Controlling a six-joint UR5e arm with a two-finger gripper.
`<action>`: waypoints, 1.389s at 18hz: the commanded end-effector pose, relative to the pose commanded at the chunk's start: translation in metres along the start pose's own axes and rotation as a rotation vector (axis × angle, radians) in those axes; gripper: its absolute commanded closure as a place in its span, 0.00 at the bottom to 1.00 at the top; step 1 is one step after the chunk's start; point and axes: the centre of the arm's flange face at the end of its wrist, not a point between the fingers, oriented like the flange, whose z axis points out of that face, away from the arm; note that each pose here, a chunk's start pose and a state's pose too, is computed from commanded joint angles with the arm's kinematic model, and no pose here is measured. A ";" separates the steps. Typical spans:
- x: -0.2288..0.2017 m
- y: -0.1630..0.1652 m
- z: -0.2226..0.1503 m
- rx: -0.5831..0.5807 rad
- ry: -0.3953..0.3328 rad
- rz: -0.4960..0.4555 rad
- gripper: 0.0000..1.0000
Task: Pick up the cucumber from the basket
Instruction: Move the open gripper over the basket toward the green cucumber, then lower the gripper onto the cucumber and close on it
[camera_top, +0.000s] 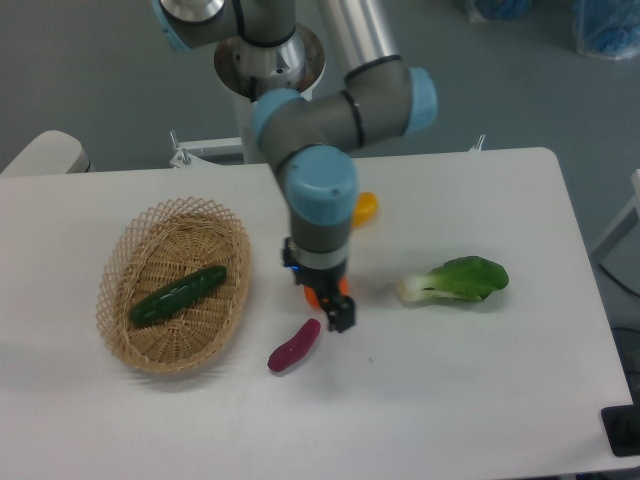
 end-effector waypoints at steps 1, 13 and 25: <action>0.014 -0.007 0.003 -0.001 0.010 -0.002 0.00; 0.110 -0.098 0.055 -0.028 0.040 -0.023 0.00; 0.123 -0.113 0.090 -0.057 0.079 -0.044 0.00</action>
